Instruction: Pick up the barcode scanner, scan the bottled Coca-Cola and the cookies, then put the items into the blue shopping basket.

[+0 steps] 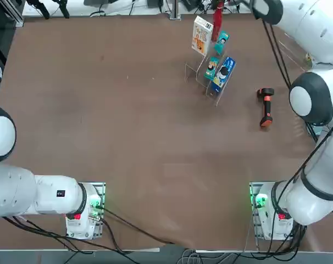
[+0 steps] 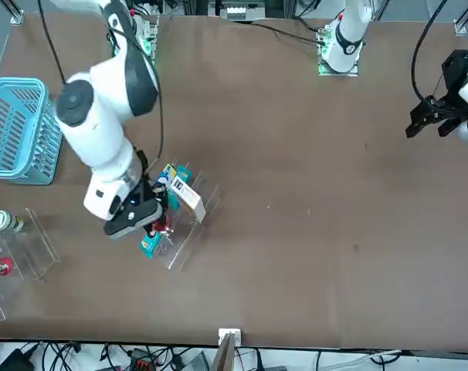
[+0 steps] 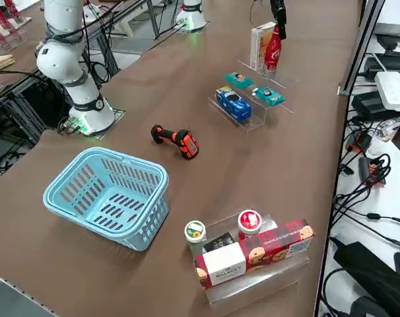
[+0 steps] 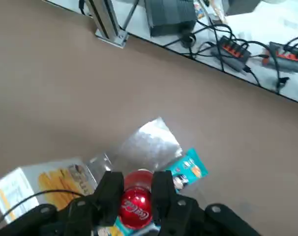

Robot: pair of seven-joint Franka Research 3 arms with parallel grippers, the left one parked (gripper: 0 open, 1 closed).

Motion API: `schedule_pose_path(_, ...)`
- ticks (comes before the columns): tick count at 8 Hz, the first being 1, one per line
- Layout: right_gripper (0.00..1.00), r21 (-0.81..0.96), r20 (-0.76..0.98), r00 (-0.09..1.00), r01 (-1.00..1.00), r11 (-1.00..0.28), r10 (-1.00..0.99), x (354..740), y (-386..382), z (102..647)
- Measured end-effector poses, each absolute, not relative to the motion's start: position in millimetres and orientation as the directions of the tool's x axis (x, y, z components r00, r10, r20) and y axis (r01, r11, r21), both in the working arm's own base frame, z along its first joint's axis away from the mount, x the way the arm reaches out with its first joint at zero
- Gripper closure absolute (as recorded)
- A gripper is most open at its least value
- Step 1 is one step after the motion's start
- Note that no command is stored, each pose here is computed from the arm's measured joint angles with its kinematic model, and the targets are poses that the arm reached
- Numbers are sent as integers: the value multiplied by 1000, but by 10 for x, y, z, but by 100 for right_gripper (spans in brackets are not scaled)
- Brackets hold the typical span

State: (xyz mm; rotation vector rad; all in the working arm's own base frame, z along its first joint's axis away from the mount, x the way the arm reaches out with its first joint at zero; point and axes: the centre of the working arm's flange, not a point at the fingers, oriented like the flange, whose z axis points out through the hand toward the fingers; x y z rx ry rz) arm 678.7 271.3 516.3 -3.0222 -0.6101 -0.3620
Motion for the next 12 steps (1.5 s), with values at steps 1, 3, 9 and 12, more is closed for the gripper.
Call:
schedule_pose_path(1,66,16,199,894,407,-913,402,6783,2550,5297)
schedule_pose_path(3,66,25,143,875,464,-885,463,6765,2062,5563)
schedule_pose_path(9,66,7,38,777,628,-778,628,5889,-1206,5999)
schedule_pose_path(12,66,-18,76,770,636,-771,633,4964,-2680,5666)
